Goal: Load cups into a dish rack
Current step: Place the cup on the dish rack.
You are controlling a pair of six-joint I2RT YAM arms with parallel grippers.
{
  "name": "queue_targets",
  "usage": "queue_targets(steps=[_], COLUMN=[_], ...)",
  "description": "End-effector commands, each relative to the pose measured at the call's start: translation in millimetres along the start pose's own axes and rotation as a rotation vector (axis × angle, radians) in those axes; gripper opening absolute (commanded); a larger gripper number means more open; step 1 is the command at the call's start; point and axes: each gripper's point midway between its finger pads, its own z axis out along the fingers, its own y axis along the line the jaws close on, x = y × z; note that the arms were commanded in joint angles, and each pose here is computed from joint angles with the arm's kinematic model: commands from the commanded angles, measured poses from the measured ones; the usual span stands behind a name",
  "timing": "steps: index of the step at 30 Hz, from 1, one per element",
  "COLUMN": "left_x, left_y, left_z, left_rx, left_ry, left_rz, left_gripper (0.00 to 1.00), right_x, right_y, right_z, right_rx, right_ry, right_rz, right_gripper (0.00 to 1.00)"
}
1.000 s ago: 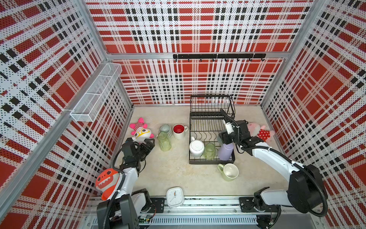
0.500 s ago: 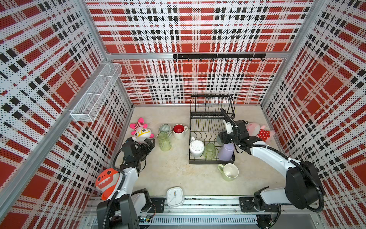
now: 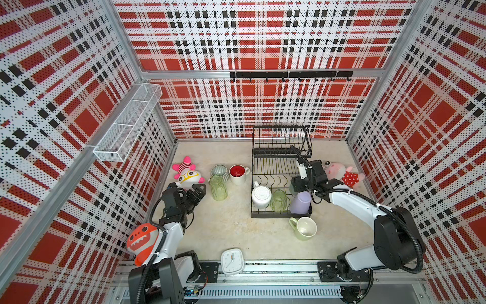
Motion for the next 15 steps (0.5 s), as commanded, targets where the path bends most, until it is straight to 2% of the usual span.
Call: queue_targets(steps=[1, 15], left_x=[2.5, 2.1], left_y=[-0.9, -1.1], left_z=[0.5, 0.4], left_rx=[-0.001, -0.01], left_ry=[0.008, 0.011], left_rz=[0.016, 0.025], left_gripper=[0.98, 0.98], right_x=[-13.4, -36.5], right_y=[-4.1, -4.3], right_z=[-0.3, -26.4], right_rx=[0.021, 0.02], right_ry=[-0.023, -0.081], right_rz=[0.002, 0.019], right_gripper=[0.75, 0.81])
